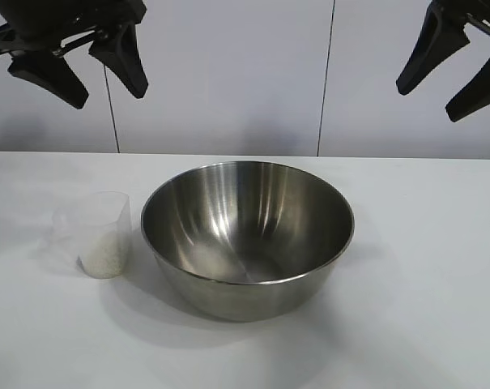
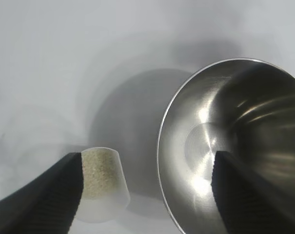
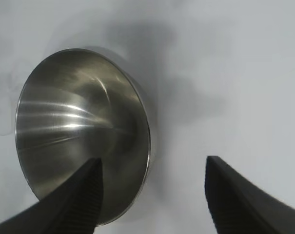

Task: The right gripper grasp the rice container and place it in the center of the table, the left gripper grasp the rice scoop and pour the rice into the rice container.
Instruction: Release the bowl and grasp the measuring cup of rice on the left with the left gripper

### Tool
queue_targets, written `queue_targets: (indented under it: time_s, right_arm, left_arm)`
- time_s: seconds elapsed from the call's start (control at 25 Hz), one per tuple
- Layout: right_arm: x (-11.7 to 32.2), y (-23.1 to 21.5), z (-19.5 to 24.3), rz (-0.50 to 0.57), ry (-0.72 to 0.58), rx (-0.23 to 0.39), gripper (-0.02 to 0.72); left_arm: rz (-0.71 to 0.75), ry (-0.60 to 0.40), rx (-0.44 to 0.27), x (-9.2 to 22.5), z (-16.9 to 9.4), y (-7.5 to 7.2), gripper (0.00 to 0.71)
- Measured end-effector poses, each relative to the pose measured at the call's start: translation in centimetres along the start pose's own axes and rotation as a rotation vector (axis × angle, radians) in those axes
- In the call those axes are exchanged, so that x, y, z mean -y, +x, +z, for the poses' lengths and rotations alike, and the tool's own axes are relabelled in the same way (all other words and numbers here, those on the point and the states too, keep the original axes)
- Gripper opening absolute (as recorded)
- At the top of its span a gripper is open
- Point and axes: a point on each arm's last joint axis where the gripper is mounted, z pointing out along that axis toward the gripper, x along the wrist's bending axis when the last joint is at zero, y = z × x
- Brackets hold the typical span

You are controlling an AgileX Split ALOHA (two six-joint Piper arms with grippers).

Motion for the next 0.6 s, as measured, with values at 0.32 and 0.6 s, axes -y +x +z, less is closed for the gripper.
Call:
queue_targets:
  time_s: [0.32,0.6]
  right_arm:
    - [0.0,-0.1,0.0,-0.008,0.001,0.013,0.422]
    - [0.0,-0.2,0.0,-0.017,-0.001,0.025,0.422]
  left_arm:
    - [-0.034,-0.288,-0.058,3.9,-1.2,1.9,0.533]
    - [0.024,-0.548,-0.144,11.4,-0.4,2.0,0.533]
